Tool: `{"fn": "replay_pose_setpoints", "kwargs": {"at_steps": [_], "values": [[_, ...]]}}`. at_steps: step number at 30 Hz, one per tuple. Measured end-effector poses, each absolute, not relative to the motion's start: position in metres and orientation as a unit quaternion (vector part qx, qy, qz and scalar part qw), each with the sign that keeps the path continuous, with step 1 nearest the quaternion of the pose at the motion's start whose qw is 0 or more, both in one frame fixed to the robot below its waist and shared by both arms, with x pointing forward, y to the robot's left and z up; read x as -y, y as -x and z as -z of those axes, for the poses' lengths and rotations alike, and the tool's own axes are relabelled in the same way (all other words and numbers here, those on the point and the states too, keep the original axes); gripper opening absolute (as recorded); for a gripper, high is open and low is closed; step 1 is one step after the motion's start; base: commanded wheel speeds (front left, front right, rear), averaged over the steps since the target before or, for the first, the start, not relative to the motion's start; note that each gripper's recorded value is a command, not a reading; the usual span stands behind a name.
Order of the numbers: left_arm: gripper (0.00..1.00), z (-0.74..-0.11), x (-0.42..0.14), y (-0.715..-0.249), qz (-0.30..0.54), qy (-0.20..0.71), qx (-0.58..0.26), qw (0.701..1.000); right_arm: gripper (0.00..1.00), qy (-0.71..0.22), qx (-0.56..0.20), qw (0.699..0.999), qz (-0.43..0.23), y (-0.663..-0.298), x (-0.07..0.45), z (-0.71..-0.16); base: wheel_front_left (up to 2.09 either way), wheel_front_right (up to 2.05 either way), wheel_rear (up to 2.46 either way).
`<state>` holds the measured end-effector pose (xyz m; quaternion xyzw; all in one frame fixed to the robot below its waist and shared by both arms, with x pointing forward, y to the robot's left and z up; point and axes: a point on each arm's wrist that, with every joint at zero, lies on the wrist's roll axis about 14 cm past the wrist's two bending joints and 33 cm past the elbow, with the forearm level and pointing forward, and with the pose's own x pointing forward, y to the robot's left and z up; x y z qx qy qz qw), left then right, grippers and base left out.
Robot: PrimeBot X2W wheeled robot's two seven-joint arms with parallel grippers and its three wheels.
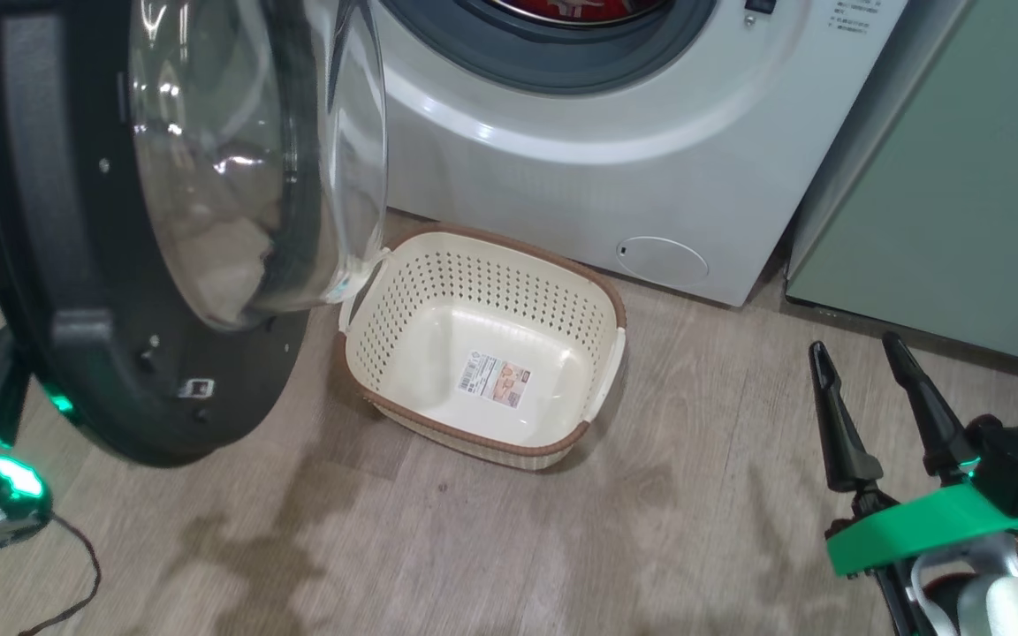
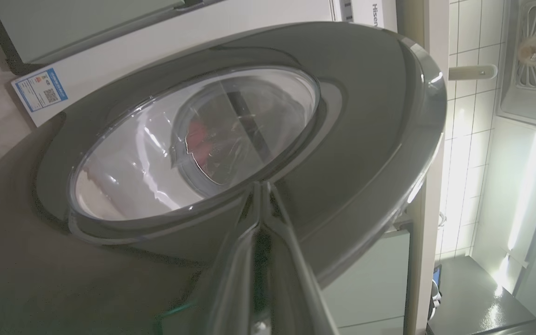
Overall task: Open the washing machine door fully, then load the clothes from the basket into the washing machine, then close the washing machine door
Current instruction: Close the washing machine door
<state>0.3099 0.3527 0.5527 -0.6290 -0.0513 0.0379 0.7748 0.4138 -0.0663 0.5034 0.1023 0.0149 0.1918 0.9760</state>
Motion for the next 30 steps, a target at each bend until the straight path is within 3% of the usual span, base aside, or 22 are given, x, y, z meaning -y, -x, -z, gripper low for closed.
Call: {"fn": "replay_pose_setpoints", "kwargs": {"at_steps": [17, 30], "values": [[0.0, -0.565, -0.28, -0.354, 0.081, 0.622, -0.015, 0.779, 1.0, -0.11, -0.01, 0.982, -0.156, -0.417, 0.09, -0.501, 0.0, 0.0, 0.0], [0.0, -0.556, -0.223, -0.406, 0.156, 0.624, -0.075, 0.762, 1.0, -0.113, -0.007, 0.99, -0.08, -0.414, 0.141, -0.49, 0.0, 0.0, 0.0]]}}
